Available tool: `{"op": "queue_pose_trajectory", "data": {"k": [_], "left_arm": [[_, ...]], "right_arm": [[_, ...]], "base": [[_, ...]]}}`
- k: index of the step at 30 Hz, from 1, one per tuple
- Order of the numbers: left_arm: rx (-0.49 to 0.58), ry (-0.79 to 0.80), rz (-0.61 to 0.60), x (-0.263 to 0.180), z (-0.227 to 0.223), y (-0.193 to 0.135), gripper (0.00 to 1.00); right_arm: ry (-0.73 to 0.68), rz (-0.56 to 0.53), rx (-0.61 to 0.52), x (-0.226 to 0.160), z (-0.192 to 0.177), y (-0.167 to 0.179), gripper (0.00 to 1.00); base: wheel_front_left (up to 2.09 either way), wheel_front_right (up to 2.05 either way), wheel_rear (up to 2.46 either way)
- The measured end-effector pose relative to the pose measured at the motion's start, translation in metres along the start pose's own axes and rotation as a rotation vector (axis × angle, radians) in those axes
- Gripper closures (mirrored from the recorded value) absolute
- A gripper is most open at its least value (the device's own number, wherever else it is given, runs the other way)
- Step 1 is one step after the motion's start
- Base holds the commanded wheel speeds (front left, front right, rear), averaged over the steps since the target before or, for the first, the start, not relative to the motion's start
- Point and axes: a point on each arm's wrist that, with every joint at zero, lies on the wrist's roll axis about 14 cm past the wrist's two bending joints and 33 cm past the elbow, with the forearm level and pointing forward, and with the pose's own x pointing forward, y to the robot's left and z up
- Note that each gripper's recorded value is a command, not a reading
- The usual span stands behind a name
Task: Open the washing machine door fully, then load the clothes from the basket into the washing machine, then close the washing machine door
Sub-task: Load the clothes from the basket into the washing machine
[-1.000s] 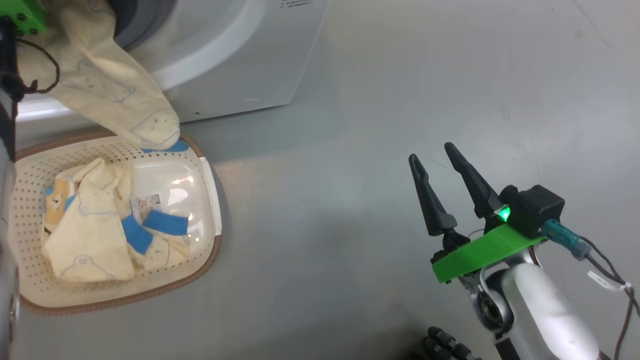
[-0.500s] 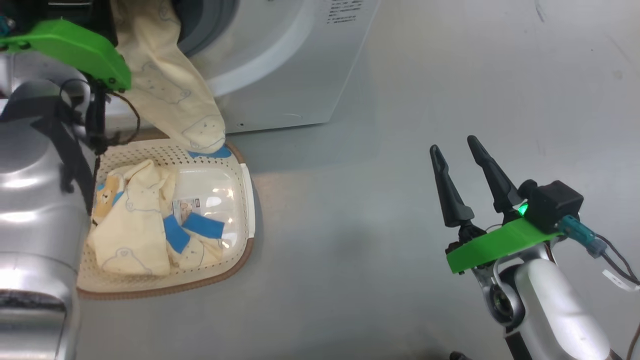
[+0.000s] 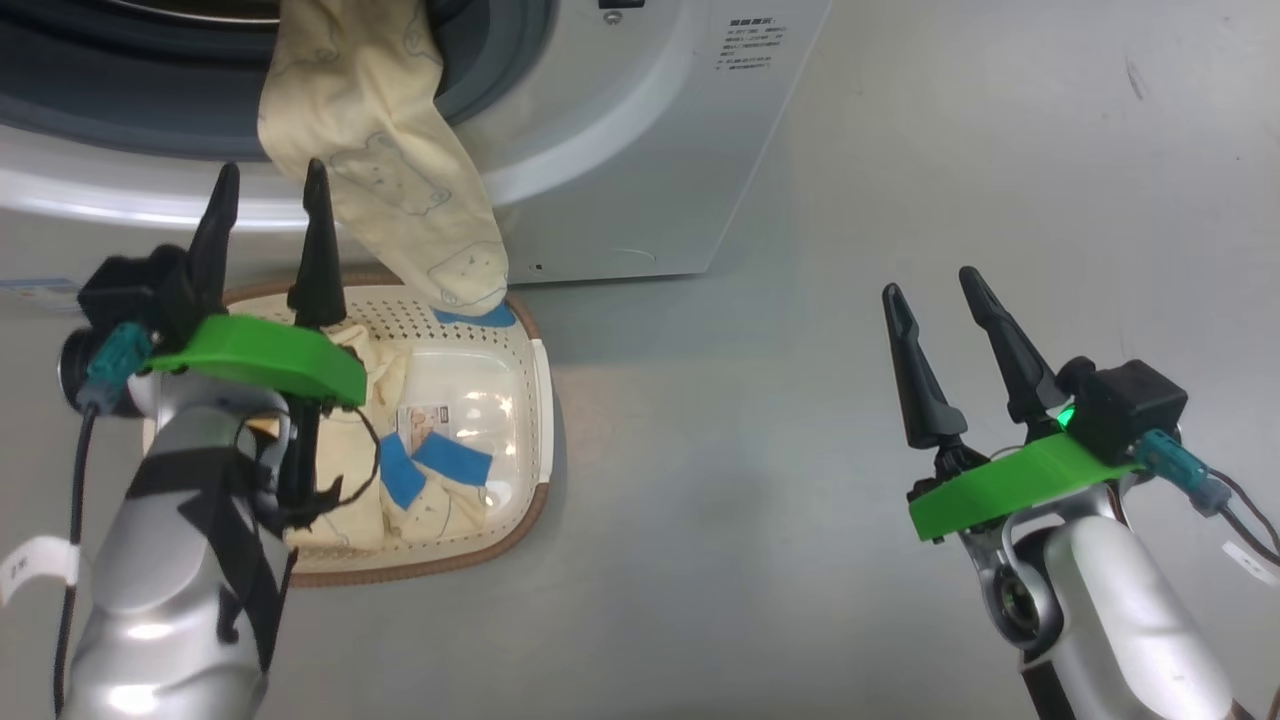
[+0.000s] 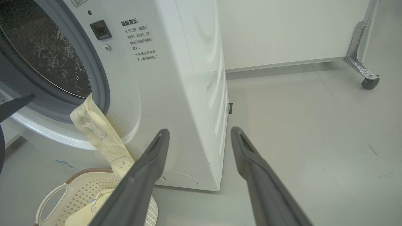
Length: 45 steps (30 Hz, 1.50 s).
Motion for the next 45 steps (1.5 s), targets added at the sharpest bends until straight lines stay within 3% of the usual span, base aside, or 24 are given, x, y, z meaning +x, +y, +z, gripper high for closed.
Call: {"op": "queue_pose_trajectory", "data": {"k": [11,28,45], "left_arm": [[-0.066,-0.024,0.074,-0.063,-0.008,0.005,0.0],[-0.076,0.009,0.218,-0.14,-0.021,0.023,0.0],[-0.109,0.011,0.218,-0.151,-0.023,0.017,0.0]], "right_arm": [[-0.012,0.005,-0.008,-0.012,0.008,0.005,0.0],[-0.048,-0.002,-0.017,-0.029,0.024,0.007,0.0],[-0.048,-0.034,-0.016,-0.045,0.025,0.0,0.0]], "base": [[0.0,0.0,0.0],[0.0,0.0,0.0],[0.0,0.0,0.0]]}}
